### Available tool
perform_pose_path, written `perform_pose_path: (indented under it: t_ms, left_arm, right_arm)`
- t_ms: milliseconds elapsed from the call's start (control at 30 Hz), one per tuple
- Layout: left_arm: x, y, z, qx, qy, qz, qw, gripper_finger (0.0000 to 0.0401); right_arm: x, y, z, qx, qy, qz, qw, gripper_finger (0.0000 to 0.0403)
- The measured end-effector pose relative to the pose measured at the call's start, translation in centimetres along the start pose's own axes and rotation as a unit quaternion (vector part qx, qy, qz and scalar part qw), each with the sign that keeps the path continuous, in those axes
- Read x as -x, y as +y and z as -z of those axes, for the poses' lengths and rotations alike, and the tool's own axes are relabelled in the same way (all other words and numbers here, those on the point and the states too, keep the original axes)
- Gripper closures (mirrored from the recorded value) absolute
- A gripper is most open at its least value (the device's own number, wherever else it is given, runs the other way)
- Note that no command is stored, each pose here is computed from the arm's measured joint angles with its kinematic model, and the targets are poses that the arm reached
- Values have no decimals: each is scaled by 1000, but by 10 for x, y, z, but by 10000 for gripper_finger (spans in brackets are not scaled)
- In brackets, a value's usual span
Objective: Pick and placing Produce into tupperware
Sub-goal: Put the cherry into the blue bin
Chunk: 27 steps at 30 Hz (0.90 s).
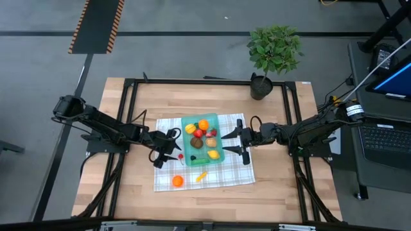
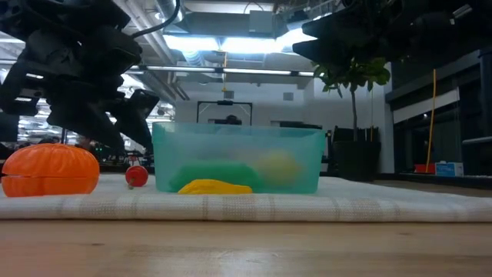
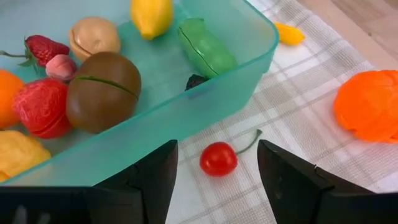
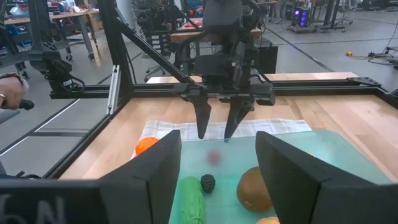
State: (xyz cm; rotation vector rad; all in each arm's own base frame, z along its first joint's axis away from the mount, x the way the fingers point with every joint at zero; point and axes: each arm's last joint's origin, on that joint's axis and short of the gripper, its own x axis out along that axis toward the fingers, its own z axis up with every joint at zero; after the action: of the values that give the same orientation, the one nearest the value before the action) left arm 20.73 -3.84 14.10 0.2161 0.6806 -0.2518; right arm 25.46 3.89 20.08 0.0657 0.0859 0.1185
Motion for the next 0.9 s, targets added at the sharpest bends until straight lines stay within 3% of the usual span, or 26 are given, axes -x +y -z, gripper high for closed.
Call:
perform_pose_path:
  t_ms: [467,633,900]
  left_arm:
    - [-29,-5,-4,-56,43,18,997,189]
    - [-38,-3,2,-52,81,21,995,189]
    - [-41,-2,3,-50,86,21,995,189]
  right_arm:
    - [0,0,0,-1,1,0,1000,194]
    - [0,0,0,-6,1,0,1000,194]
    - [0,0,1,-12,7,1,1000,194]
